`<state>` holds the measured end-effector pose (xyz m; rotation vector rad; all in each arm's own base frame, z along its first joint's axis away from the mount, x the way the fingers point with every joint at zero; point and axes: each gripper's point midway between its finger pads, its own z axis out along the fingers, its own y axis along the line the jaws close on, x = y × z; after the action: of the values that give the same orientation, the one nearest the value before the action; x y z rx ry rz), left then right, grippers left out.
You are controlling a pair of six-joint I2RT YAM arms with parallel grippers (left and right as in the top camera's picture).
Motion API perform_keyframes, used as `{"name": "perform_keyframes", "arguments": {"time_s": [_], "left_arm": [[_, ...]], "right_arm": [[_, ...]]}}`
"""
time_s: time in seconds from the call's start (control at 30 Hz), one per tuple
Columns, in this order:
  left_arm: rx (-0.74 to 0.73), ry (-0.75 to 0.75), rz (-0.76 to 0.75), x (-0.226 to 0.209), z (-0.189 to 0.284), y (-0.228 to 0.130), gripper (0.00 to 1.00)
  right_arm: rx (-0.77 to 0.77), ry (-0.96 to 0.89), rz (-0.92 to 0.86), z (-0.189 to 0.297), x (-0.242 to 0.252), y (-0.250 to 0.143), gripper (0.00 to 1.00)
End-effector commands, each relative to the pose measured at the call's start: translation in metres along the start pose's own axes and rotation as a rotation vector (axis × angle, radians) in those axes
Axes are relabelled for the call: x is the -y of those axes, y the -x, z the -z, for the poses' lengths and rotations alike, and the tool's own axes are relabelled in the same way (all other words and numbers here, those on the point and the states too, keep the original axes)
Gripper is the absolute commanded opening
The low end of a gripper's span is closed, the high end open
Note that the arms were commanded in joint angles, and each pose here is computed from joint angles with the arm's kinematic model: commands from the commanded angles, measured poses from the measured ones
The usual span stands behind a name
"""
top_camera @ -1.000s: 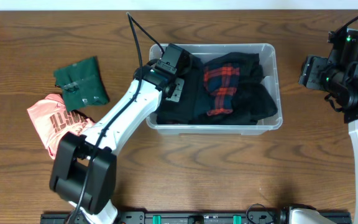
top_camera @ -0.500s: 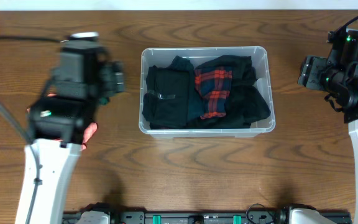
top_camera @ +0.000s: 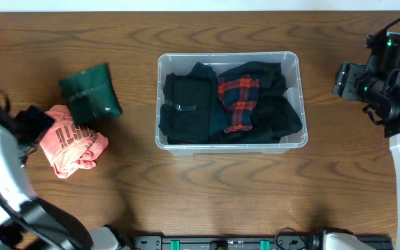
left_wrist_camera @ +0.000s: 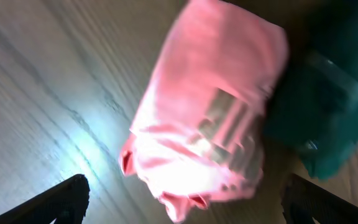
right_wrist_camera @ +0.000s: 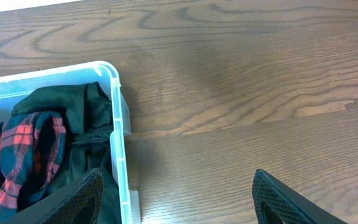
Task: Pack container
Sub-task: 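Move the left gripper back and grasp the pink printed shirt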
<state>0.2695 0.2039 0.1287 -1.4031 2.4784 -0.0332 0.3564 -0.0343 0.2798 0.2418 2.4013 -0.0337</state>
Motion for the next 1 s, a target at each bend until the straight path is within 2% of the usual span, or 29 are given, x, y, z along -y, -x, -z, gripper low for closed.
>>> {"name": "perform_keyframes", "arguments": {"time_s": [0.0,0.07,0.33,0.67,0.73,0.8,0.87,0.97], "left_arm": [[-0.116,-0.138,0.001,0.009,-0.027,-0.005,0.98],[-0.176,-0.169,0.004,0.010,-0.046,-0.009,0.98],[-0.334,-0.089,0.028,-0.007,-0.108,-0.029,0.98],[-0.366,-0.082,0.030,-0.008,-0.118,-0.035,1.00],[-0.369,-0.096,0.013,-0.005,-0.118,-0.036,0.95],[-0.374,-0.146,-0.043,0.004,-0.118,-0.038,0.85],[-0.378,-0.176,-0.058,0.011,-0.117,-0.040,0.82],[-0.388,-0.204,-0.088,0.018,-0.116,-0.043,0.64]], "right_arm": [[0.003,-0.005,0.008,0.002,0.003,0.000,0.75],[0.003,-0.005,0.008,0.002,0.003,0.000,0.75],[0.003,-0.005,0.008,0.002,0.003,0.000,0.75],[0.000,-0.005,0.008,0.002,0.003,-0.001,0.75],[0.000,-0.005,0.008,0.002,0.003,-0.001,0.75],[0.000,-0.005,0.008,0.002,0.003,-0.001,0.75],[0.000,-0.005,0.008,0.002,0.003,-0.001,0.75],[-0.001,-0.005,0.008,0.002,0.003,-0.001,0.75]]}}
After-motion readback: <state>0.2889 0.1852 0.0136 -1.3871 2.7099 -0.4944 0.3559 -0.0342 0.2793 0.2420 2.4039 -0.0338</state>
